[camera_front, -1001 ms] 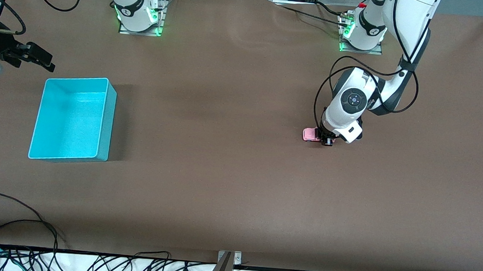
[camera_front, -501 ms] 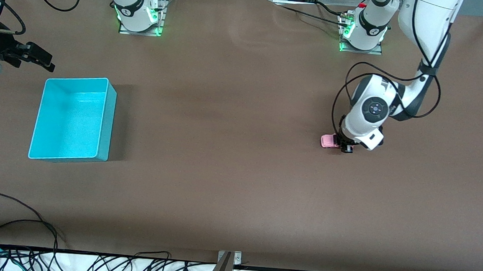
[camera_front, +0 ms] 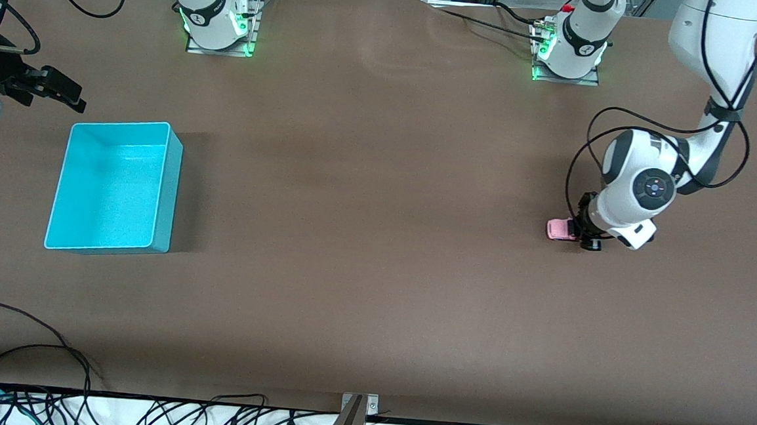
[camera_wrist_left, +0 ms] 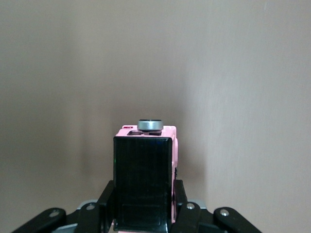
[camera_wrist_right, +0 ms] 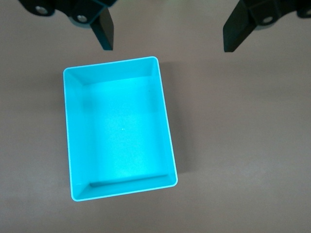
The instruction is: Wind and store pink jeep toy
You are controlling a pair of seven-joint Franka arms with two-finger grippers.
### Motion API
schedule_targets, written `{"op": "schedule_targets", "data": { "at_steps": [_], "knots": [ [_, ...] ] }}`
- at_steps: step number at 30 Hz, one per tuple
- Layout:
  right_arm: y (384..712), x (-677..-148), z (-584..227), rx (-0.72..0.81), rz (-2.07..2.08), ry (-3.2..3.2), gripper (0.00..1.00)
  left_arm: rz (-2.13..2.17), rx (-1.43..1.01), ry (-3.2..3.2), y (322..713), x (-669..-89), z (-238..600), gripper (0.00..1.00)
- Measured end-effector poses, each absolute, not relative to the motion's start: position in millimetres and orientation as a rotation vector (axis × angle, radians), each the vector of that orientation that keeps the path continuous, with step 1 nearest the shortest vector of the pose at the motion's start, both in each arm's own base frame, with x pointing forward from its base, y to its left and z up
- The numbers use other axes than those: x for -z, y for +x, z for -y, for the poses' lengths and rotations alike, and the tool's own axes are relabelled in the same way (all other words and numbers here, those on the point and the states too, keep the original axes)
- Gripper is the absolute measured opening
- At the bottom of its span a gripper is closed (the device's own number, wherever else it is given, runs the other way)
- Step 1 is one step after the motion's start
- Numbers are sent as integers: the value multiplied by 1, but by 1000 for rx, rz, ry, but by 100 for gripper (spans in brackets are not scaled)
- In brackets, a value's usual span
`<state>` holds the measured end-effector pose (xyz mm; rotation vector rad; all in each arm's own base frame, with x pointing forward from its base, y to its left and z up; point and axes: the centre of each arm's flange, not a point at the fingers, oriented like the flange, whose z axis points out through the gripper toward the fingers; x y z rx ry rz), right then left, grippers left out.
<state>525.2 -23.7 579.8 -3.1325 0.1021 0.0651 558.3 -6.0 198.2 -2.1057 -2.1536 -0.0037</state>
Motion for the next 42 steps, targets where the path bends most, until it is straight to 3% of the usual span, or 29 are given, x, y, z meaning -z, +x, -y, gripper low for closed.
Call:
{"op": "schedule_targets", "data": {
  "at_steps": [16,33,42],
  "knots": [
    [525,-580,24,-65,-102,-3132,100,2122,22,-2140,557,-198,-61,50],
    [525,-580,24,-65,-102,-3132,100,2109,30,-2148,557,-197,-68,51],
    [525,-580,23,-66,-101,-3133,100,2086,29,-2150,560,-200,-76,88]
  ]
}}
